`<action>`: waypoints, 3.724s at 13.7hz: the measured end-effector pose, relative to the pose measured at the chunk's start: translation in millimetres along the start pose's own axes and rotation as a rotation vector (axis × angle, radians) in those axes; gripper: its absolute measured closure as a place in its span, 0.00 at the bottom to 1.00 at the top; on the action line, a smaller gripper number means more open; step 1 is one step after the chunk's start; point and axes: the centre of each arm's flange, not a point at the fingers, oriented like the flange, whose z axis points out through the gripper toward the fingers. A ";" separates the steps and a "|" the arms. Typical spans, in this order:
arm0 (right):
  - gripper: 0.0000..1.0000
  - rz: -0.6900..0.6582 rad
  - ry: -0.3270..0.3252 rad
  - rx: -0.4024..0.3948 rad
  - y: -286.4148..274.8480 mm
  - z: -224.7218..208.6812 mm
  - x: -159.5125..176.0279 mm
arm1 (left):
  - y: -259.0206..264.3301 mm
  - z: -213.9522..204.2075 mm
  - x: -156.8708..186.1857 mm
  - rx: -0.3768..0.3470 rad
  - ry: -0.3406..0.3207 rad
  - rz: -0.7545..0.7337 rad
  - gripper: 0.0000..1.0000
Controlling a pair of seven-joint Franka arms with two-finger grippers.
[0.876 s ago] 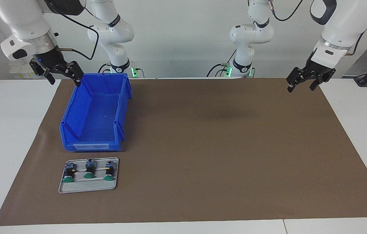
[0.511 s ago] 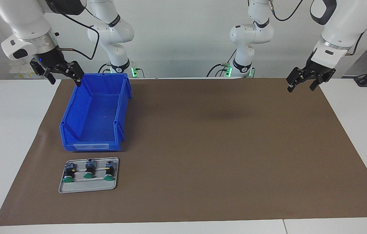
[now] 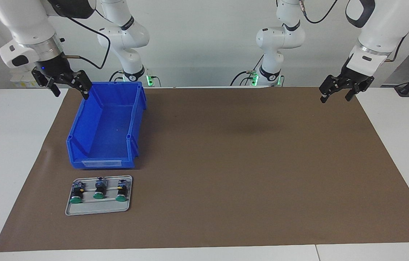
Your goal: Place and press button with both arms
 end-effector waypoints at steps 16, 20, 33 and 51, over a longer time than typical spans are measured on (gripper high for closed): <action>0.00 -0.135 0.122 0.030 -36.0 290.3 130.7 | 0.0 -0.8 -0.5 0.000 0.001 0.000 0.00; 0.03 -0.149 0.073 0.026 -23.6 321.4 117.7 | -0.3 -0.7 -2.2 0.000 -0.007 0.000 0.00; 0.67 -0.064 0.116 0.049 -32.0 303.2 133.4 | -0.7 -1.3 -3.8 0.001 -0.010 -0.001 0.00; 0.67 1.271 -0.001 0.110 -348.5 137.0 26.8 | -0.8 -1.3 -3.8 0.001 -0.011 -0.001 0.00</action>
